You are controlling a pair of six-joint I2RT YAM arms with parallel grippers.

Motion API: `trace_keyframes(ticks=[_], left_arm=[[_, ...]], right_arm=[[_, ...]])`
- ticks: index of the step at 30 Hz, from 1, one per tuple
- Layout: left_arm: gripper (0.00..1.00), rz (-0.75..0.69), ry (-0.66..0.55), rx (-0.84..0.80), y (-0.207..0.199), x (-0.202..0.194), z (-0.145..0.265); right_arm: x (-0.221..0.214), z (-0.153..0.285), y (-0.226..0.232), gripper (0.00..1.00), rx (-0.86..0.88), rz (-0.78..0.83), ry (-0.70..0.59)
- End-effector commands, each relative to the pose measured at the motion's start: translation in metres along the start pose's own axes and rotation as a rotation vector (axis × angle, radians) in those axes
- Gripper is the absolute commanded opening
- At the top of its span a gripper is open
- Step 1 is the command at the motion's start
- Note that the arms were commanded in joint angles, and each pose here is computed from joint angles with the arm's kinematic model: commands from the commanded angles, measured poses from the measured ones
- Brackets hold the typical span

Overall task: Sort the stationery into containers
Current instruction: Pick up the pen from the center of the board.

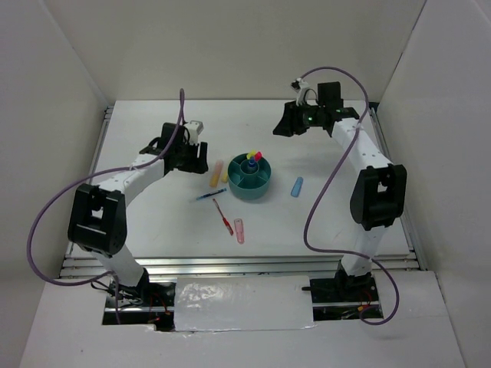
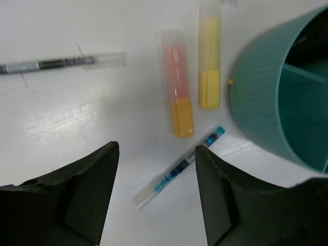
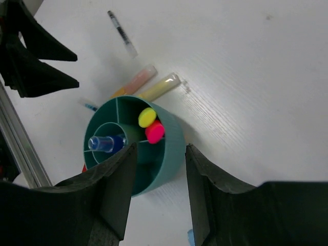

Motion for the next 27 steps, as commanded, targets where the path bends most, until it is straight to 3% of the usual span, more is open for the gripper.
trace_keyframes(ticks=[1, 13, 27], left_arm=[[0.72, 0.019, -0.072, 0.079, -0.008, 0.031, -0.013], [0.61, 0.03, -0.008, 0.121, -0.015, 0.045, -0.068], [0.6, 0.045, 0.116, 0.082, -0.017, 0.04, -0.109]], right_arm=[[0.006, 0.026, -0.008, 0.5, -0.081, -0.063, -0.054], [0.001, 0.047, -0.015, 0.5, -0.163, -0.079, -0.075], [-0.001, 0.048, -0.022, 0.5, -0.186, -0.076, -0.063]])
Point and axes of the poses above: each gripper's point midway between its finger pads, its own z axis back along the fingers, its own y axis along the line the jaws close on, x = y × z, the point moved 10 cm from there along z, back along the fingers, and after that the axes turned 3 degrees about z, right-handed, at the moved point
